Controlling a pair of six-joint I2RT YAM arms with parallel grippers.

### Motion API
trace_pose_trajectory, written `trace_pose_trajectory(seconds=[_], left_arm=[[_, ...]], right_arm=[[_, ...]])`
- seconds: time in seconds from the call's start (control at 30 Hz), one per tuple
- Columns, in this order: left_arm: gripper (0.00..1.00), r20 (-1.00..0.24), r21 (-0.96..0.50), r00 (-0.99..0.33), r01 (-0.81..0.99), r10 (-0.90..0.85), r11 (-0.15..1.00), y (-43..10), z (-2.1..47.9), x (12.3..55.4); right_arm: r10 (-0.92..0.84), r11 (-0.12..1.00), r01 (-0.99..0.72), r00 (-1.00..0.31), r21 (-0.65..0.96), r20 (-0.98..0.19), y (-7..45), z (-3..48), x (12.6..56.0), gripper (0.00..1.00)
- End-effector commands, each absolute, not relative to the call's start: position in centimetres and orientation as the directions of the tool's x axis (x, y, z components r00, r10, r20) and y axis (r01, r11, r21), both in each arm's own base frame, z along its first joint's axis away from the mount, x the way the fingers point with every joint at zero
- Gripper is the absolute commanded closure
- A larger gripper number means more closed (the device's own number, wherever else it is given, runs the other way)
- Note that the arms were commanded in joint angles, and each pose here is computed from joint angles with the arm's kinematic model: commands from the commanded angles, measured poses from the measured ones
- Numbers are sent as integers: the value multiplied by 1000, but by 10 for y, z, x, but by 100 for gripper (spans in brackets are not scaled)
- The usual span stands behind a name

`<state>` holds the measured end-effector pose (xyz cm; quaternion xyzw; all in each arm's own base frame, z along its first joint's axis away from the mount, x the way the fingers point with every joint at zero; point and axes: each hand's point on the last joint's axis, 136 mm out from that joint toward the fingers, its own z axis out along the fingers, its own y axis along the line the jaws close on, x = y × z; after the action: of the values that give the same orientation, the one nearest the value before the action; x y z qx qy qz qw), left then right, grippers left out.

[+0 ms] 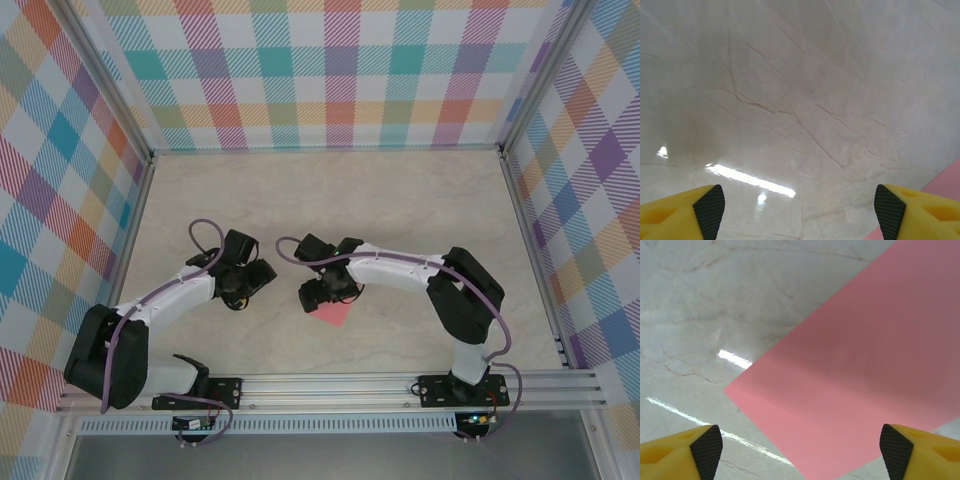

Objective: Fold a paper plane with a square sheet of paper (pick it up from the middle)

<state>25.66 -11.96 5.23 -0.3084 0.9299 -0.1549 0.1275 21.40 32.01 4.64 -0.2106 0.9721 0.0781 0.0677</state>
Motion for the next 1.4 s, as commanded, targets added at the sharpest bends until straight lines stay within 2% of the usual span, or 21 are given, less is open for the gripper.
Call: trace_pose_trajectory(seconds=[0.0, 0.37, 0.73, 0.93, 1.07, 1.23, 1.37], left_arm=[[16, -113, -357, -773, -555, -624, 752, -111, 50, 247], [12, -125, -335, -758, -575, -640, 746, -100, 49, 243], [12, -123, -325, -760, -577, -639, 749, -98, 47, 241], [12, -122, -323, -762, -576, -636, 751, -98, 47, 241], [12, -120, -323, -763, -575, -635, 752, -98, 47, 240], [11, -118, -324, -765, -574, -634, 752, -99, 47, 239], [12, -119, -326, -765, -572, -633, 752, -98, 48, 239]], right_arm=[[-385, 916, -395, -914, 67, -130, 319, 39, 214, 14], [-392, 920, -393, -919, 11, -43, 320, 7, 208, 13], [-373, 921, -374, -927, -106, 31, 294, -22, 202, 17], [-378, 923, -380, -925, -67, 44, 296, -28, 196, 25], [-375, 927, -376, -926, -13, 47, 298, -29, 194, 27], [-399, 911, -391, -916, 127, 43, 304, -26, 191, 26], [-421, 899, -412, -906, 148, 37, 298, -25, 193, 26]])
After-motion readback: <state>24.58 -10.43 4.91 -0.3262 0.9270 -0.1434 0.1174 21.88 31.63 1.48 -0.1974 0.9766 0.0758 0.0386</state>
